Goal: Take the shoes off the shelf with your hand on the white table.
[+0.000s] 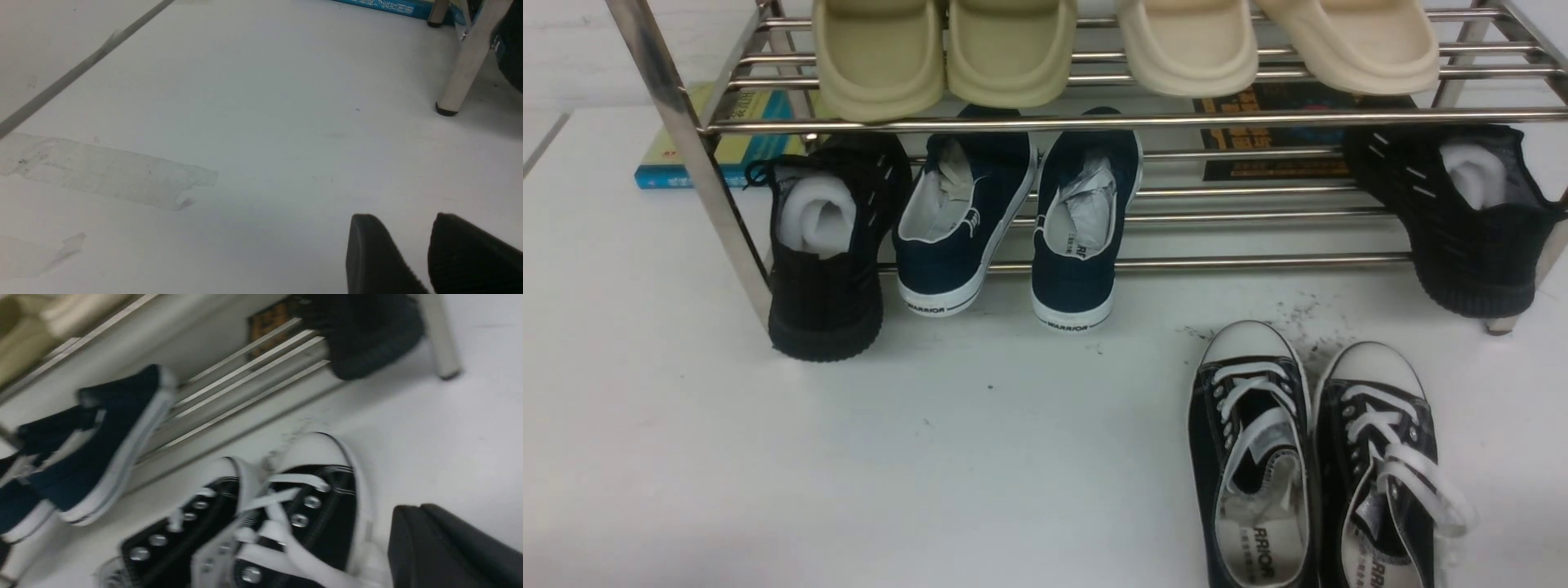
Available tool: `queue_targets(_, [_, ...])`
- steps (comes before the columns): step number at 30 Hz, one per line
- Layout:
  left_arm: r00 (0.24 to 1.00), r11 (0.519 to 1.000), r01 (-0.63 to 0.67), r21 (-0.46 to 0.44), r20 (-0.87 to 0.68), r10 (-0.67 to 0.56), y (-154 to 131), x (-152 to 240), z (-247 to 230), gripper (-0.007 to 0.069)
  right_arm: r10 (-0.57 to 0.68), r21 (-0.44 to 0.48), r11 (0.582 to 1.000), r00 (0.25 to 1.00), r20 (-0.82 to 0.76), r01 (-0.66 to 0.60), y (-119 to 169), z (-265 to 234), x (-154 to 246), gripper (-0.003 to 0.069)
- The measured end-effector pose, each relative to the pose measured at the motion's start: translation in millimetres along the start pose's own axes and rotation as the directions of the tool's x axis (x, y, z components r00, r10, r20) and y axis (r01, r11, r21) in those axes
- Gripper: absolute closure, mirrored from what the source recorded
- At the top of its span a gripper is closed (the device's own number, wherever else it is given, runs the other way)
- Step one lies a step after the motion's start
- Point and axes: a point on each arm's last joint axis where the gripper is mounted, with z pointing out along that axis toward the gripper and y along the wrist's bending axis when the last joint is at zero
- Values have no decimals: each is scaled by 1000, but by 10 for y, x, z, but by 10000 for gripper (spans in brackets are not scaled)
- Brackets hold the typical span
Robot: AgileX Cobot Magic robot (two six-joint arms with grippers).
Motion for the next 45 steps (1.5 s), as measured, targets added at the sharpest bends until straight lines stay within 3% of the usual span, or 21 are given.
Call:
queue_targets(5, [1000,1000,0,0,0,0,0,0,0,383,11,64,998,1000,-25,-9,-52,-21,42,631])
queue_targets(23, [1000,1000,0,0,0,0,0,0,0,383,15,72,997,999,-42,-12,-55,-24,52,615])
queue_targets(27, [1000,1000,0,0,0,0,0,0,0,383,-78,75,994,996,-53,82,-60,-26,54,612])
queue_targets(32, [1000,1000,0,-1,-1,0,1,0,0,383,-334,64,938,937,-104,341,-64,-36,67,605])
queue_targets(37, [1000,1000,0,-1,-1,0,1,0,0,383,-403,32,912,908,-112,409,-46,-35,78,596])
queue_targets(45, [1000,1000,0,-1,-1,0,1,0,0,383,-592,2,803,798,-113,596,-40,-35,79,590])
